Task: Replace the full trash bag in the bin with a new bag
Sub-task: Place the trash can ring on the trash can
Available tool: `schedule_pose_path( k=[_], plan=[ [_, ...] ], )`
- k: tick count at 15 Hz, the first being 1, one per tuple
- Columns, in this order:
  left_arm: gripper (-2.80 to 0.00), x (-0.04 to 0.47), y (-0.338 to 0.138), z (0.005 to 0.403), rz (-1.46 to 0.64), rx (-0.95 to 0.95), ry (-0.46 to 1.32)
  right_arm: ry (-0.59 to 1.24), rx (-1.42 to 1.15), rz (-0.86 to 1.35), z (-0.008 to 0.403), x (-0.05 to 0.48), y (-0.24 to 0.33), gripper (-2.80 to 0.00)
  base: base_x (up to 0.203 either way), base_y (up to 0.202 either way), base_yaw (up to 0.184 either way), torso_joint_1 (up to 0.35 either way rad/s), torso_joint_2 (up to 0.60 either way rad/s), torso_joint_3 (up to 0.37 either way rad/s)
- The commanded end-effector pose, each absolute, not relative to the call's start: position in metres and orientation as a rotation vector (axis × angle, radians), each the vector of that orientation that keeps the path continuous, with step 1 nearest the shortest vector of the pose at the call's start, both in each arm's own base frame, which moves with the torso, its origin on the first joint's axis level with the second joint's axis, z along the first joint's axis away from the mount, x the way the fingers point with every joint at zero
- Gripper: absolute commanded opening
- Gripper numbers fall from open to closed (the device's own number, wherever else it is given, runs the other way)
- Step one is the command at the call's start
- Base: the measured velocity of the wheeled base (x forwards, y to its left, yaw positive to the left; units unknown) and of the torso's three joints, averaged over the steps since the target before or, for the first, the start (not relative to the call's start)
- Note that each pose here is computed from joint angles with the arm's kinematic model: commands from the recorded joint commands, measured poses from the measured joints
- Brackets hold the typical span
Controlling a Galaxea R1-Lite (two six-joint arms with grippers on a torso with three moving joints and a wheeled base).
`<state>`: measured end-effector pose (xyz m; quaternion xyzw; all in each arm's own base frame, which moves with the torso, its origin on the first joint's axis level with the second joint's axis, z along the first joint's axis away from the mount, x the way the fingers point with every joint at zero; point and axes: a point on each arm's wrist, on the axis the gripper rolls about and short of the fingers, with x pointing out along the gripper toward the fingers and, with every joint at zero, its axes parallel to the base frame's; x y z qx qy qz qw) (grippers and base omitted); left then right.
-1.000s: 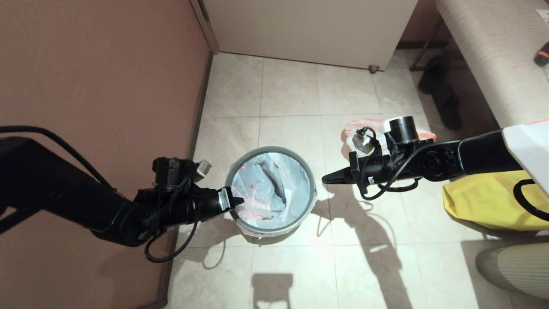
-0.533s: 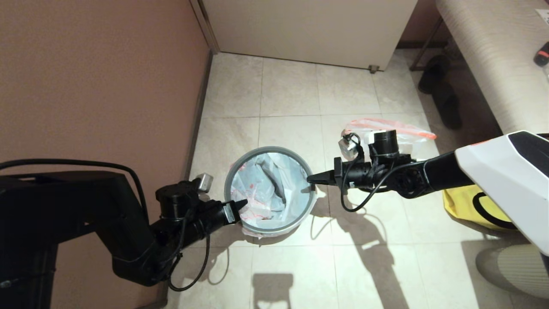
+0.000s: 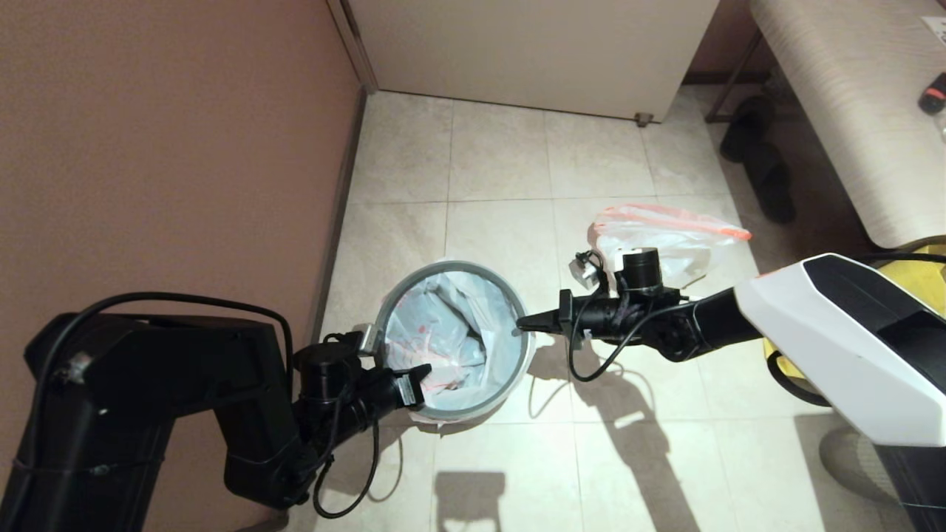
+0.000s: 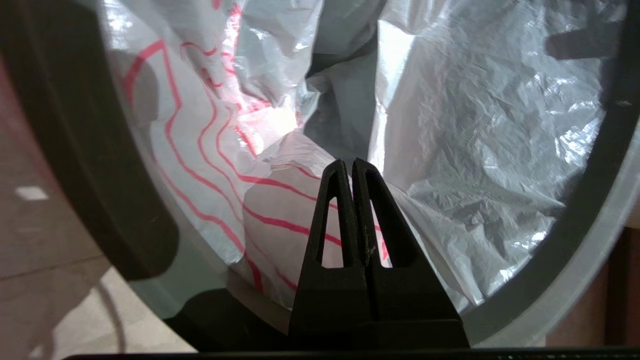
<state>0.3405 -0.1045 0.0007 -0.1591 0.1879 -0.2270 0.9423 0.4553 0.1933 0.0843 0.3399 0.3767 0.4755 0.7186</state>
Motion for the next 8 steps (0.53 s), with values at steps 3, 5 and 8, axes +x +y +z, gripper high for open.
schedule_pose_path(
  k=[3, 5, 8],
  plan=[
    [-2.80, 0.342, -0.106, 0.010, -0.471, -0.329, 0.337, 0.855, 0.761, 1.024, 0.063, 0.465, 0.195, -2.80, 0.000, 0.000, 0.000, 0.000, 0.00, 0.000],
    [-2.80, 0.347, -0.108, 0.009, -0.472, -0.329, 0.323, 0.881, 0.772, 1.009, 0.056, 0.470, 0.197, -2.80, 0.000, 0.000, 0.000, 0.000, 0.00, 0.000],
    [-2.80, 0.355, -0.110, 0.009, -0.446, -0.329, 0.293, 0.892, 0.781, 0.976, 0.051, 0.480, 0.201, -2.80, 0.000, 0.000, 0.000, 0.000, 0.00, 0.000]
  ],
)
